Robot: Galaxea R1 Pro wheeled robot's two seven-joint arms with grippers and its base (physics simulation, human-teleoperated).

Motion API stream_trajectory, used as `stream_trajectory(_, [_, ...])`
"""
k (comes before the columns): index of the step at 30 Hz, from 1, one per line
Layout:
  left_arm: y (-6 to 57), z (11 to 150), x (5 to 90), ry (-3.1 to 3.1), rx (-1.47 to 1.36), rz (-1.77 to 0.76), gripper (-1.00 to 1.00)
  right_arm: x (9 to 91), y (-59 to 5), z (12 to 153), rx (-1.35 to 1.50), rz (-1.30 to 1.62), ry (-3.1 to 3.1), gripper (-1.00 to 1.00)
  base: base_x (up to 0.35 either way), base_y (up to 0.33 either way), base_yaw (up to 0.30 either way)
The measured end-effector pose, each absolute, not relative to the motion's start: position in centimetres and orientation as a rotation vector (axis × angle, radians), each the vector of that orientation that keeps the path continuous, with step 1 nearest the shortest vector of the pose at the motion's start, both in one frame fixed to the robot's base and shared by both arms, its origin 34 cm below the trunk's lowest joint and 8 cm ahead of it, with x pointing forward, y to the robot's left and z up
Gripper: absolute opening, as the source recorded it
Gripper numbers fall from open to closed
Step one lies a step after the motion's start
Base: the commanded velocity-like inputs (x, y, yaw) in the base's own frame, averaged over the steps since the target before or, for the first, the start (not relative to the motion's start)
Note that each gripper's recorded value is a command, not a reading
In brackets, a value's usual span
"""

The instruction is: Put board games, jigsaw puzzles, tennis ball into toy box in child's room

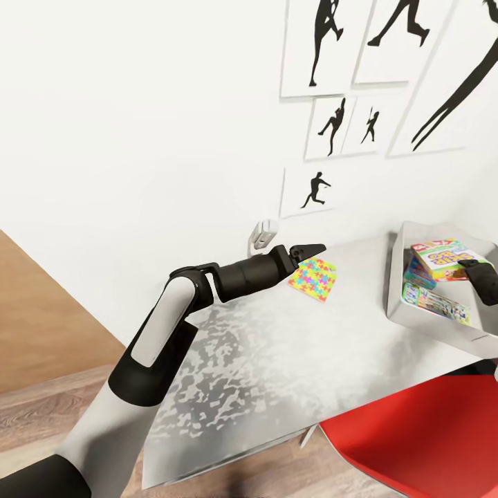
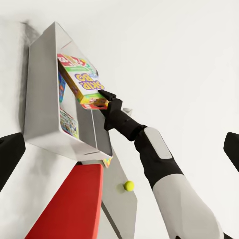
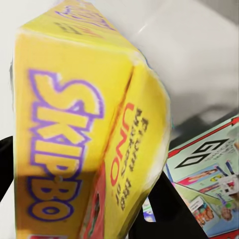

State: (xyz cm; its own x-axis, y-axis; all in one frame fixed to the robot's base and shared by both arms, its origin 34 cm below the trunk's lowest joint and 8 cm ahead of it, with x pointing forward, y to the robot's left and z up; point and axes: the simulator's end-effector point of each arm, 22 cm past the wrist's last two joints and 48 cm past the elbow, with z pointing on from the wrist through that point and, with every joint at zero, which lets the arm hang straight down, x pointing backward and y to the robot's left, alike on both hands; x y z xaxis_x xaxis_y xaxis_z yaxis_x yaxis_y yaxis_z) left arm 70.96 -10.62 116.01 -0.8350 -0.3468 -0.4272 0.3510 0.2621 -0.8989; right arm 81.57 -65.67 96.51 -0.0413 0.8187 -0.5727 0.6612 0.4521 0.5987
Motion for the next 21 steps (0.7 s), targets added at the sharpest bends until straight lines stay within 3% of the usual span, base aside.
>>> stream_trajectory(21, [-10.67, 115.38, 71.19, 1.986, -0.005, -1.628, 1.0, 81.59, -65.65, 95.72, 1.273, 0.204, 1.771, -1.0, 0.0, 0.0, 0.0])
